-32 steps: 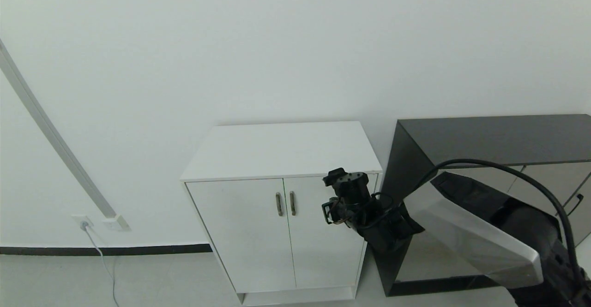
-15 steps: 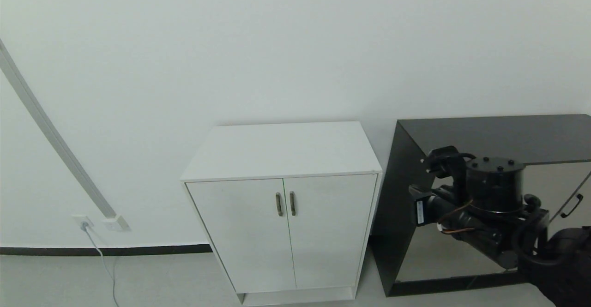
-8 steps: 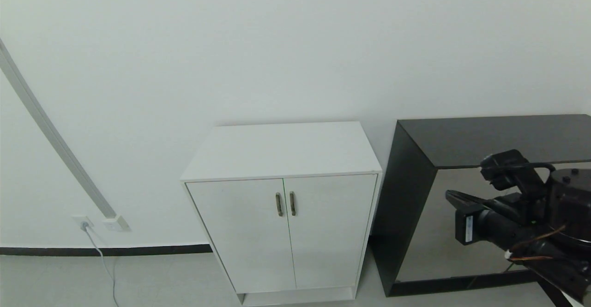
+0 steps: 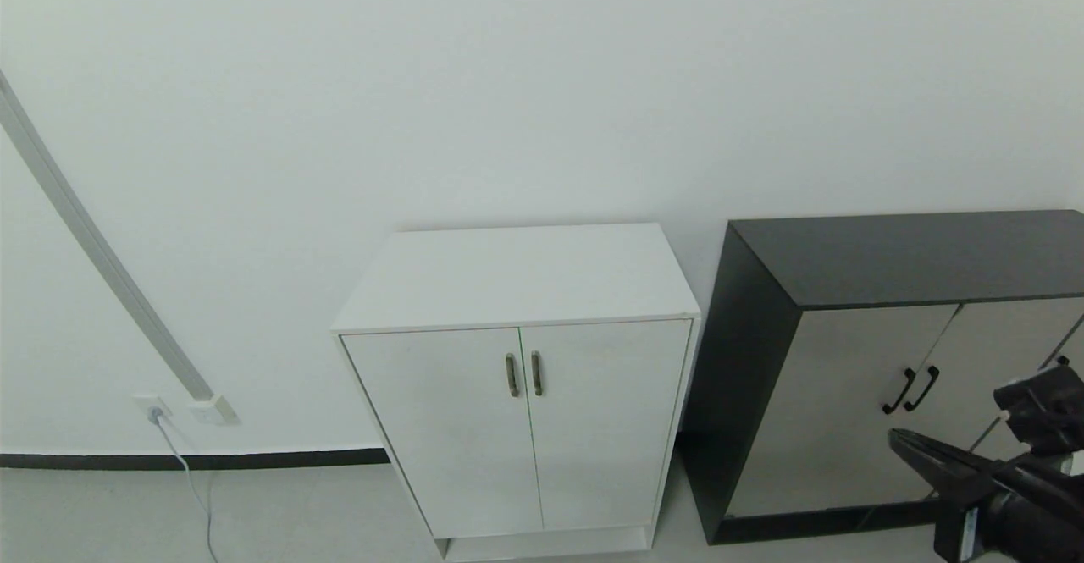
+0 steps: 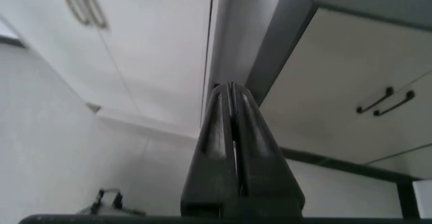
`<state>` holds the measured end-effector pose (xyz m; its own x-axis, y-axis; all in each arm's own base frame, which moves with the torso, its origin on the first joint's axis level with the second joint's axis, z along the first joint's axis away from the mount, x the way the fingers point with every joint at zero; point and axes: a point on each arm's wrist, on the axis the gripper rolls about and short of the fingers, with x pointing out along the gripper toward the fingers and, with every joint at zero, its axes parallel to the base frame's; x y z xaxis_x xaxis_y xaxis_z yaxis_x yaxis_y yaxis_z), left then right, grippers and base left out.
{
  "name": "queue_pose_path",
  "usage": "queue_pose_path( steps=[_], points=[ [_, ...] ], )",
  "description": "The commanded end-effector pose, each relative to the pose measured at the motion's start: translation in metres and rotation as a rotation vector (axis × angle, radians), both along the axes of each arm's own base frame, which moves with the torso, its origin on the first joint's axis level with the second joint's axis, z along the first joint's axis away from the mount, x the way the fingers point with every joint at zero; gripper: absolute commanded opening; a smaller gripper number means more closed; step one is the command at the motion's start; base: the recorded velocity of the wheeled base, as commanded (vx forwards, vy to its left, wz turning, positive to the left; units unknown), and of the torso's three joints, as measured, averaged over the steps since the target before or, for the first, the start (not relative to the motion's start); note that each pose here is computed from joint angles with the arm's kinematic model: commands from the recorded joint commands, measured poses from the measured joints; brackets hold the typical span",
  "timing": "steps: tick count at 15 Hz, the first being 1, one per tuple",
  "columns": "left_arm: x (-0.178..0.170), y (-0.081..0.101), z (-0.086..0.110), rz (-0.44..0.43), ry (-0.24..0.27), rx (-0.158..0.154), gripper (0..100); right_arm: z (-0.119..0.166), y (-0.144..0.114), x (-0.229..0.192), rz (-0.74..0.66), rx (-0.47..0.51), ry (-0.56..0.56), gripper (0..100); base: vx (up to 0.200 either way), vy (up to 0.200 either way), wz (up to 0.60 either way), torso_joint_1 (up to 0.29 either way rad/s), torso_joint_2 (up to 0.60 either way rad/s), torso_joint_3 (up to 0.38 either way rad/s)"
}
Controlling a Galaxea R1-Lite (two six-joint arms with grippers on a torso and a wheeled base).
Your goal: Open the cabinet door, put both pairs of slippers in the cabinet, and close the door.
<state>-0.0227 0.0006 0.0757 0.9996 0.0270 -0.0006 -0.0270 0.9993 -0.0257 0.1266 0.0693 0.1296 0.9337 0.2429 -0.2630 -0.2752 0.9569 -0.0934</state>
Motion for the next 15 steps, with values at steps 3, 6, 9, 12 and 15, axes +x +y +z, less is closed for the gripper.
queue_pose_path(
  steps=[3, 6, 9, 12, 15],
  points=[
    [0.000, 0.000, 0.000, 0.001, -0.001, -0.002, 0, -0.019, -0.017, -0.029, 0.002, 0.069, 0.091, 0, 0.000, 0.000, 0.00, 0.000, 0.00, 0.000],
    [0.000, 0.000, 0.000, 0.001, -0.001, 0.000, 0, -0.021, -0.030, -0.052, 0.003, 0.066, 0.117, 0, 0.000, 0.000, 0.00, 0.000, 0.00, 0.000],
    [0.000, 0.000, 0.000, 0.002, -0.001, -0.002, 0, -0.025, -0.044, -0.075, 0.019, 0.070, 0.115, 0, 0.000, 0.000, 0.00, 0.000, 0.00, 0.000],
    [0.000, 0.000, 0.000, 0.001, -0.001, -0.002, 0, -0.036, -0.059, -0.101, 0.063, 0.081, 0.121, 0, 0.000, 0.000, 0.00, 0.000, 0.00, 0.000],
    [0.000, 0.000, 0.000, 0.001, -0.001, -0.002, 0, -0.048, -0.067, -0.117, 0.100, 0.102, 0.137, 0, 0.000, 0.000, 0.00, 0.000, 0.00, 0.000]
  ],
)
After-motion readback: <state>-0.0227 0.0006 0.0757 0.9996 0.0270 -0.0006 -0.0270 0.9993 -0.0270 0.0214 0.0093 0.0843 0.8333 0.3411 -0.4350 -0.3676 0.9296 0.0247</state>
